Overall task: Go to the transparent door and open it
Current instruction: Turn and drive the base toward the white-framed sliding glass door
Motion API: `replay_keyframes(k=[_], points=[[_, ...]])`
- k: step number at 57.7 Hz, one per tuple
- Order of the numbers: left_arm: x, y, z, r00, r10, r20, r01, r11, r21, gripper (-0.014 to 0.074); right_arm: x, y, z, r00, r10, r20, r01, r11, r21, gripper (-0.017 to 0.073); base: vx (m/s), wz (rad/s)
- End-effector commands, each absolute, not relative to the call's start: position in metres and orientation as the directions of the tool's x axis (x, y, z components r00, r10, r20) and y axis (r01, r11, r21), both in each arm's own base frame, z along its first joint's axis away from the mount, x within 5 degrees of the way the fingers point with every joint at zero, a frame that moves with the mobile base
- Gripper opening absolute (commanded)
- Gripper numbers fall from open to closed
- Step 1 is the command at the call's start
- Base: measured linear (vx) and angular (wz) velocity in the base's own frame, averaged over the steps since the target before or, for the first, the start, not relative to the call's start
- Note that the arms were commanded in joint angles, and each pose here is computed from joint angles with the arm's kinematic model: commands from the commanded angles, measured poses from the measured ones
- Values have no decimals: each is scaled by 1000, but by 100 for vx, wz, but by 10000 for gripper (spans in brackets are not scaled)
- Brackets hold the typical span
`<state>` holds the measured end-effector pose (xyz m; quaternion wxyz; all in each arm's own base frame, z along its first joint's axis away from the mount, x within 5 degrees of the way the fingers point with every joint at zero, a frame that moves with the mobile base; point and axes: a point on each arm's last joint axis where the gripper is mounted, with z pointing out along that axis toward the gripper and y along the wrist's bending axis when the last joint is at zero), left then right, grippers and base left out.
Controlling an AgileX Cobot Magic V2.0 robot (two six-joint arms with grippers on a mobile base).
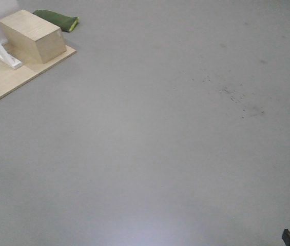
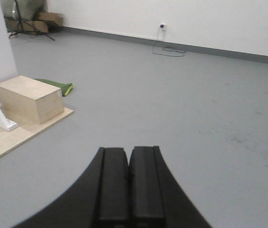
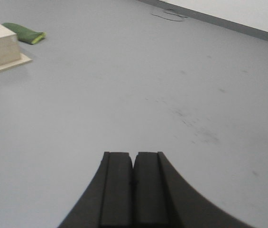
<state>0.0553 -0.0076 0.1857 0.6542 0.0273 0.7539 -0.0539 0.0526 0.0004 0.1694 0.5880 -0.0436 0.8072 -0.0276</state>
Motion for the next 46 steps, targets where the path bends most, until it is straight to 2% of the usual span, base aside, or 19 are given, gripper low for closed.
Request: replay_keyframes(k=[1,46], points=[[56,-7,186,-72,-46,-996,106,993,-53,-3,54,0,173,-235,-105,-966,-28,995,-101,2,53,53],[56,-7,186,-72,-46,-996,106,993,-53,-3,54,0,173,-233,-105,-967,-28,995,-101,2,55,43]])
